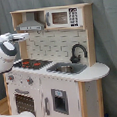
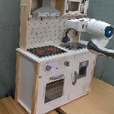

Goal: Play with the kitchen

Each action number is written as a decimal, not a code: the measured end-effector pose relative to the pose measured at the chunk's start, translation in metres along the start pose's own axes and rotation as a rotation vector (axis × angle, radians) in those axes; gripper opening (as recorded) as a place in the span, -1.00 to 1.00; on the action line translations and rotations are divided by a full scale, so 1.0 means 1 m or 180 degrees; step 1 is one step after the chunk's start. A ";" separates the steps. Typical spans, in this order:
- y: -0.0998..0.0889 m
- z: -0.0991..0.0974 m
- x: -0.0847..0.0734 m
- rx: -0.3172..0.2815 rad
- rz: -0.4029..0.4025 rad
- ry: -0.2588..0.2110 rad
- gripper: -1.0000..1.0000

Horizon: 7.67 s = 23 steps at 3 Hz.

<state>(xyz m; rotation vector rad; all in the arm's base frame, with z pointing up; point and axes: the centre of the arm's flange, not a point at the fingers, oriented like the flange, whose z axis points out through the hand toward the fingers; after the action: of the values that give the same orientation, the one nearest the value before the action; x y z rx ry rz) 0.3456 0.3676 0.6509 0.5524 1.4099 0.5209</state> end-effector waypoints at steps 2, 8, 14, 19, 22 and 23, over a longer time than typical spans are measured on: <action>-0.035 0.051 -0.033 -0.0035 0.0261 0.0048 1.00; -0.049 0.157 -0.093 0.0299 0.0243 0.0151 1.00; -0.057 0.100 -0.116 0.0028 0.0330 0.0260 -1.00; -0.007 0.024 -0.128 -0.0556 0.0209 0.0215 1.00; 0.062 0.011 -0.128 -0.1053 0.0258 -0.0150 1.00; 0.073 0.019 -0.115 -0.1119 0.0349 -0.0200 1.00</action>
<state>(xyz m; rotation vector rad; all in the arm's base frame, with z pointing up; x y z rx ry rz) 0.3532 0.3495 0.7873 0.3591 1.1981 0.8135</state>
